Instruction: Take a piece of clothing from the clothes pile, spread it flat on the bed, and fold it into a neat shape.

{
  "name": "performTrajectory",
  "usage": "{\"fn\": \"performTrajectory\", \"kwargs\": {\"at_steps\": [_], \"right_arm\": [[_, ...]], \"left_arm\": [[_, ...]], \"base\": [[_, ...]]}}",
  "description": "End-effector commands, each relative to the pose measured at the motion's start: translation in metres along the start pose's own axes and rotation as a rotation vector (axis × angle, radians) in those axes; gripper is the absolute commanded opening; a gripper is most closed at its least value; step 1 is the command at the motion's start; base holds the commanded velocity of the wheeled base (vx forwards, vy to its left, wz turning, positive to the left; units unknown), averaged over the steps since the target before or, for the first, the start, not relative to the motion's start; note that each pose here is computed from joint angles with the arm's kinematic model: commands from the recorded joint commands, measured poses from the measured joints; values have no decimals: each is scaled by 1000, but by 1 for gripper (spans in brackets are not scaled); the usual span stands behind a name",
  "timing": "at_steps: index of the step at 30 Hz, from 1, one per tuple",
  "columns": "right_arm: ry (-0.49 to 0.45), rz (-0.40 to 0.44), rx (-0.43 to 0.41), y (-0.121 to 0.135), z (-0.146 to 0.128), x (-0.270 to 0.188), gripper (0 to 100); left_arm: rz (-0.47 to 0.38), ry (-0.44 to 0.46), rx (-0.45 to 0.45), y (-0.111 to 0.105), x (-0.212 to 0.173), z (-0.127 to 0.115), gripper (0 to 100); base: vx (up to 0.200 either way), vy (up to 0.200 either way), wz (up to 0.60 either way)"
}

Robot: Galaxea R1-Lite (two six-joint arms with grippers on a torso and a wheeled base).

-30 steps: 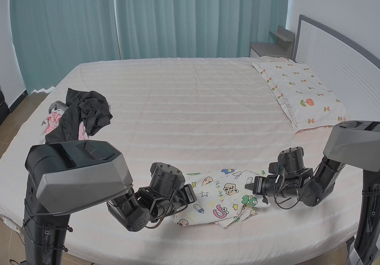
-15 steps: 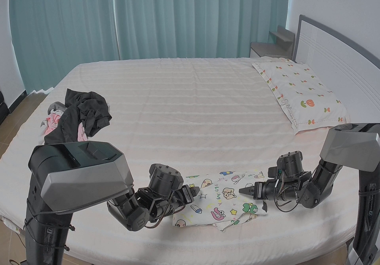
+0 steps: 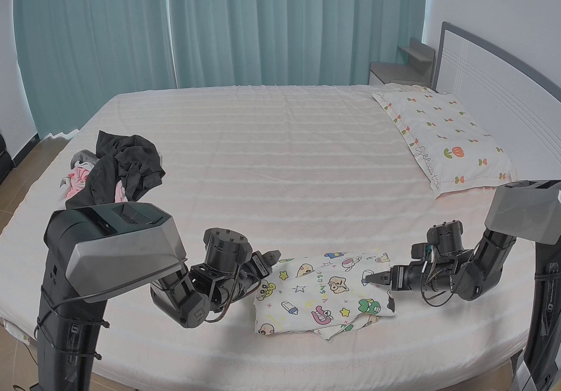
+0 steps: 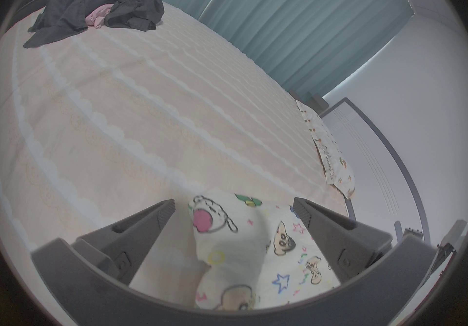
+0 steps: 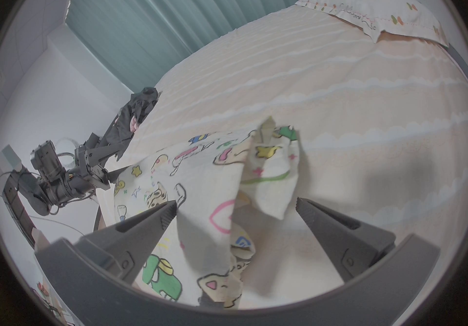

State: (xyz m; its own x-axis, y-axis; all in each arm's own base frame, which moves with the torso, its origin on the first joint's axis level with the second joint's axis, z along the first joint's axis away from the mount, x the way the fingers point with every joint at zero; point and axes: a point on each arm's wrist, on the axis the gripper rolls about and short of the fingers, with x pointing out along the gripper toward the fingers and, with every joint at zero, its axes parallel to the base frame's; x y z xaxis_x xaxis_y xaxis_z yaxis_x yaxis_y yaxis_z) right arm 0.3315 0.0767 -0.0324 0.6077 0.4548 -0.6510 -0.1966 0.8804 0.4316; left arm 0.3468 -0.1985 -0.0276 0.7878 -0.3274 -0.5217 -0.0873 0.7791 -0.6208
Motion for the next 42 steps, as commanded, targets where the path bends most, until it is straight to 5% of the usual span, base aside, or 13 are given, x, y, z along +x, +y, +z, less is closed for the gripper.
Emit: {"fn": "performTrajectory", "kwargs": {"at_steps": [1,16,30,31,42], "right_arm": [[-23,-5,27,-5,6,1,100],[-145,10,111,-14,26,-5,100],[-154,9,111,-15,27,-7,100],[-155,10,111,-14,28,-6,100],[-144,10,108,-13,25,-5,100]], "left_arm": [[11,-9,-10,6,10,2,100],[-12,43,40,-5,7,-19,100],[8,63,63,-4,12,-22,100],[15,69,65,-4,12,-23,0],[64,-19,65,-4,23,-21,0]], "base": [[0,0,0],[0,0,0],[0,0,0],[0,0,0],[0,0,0]]}}
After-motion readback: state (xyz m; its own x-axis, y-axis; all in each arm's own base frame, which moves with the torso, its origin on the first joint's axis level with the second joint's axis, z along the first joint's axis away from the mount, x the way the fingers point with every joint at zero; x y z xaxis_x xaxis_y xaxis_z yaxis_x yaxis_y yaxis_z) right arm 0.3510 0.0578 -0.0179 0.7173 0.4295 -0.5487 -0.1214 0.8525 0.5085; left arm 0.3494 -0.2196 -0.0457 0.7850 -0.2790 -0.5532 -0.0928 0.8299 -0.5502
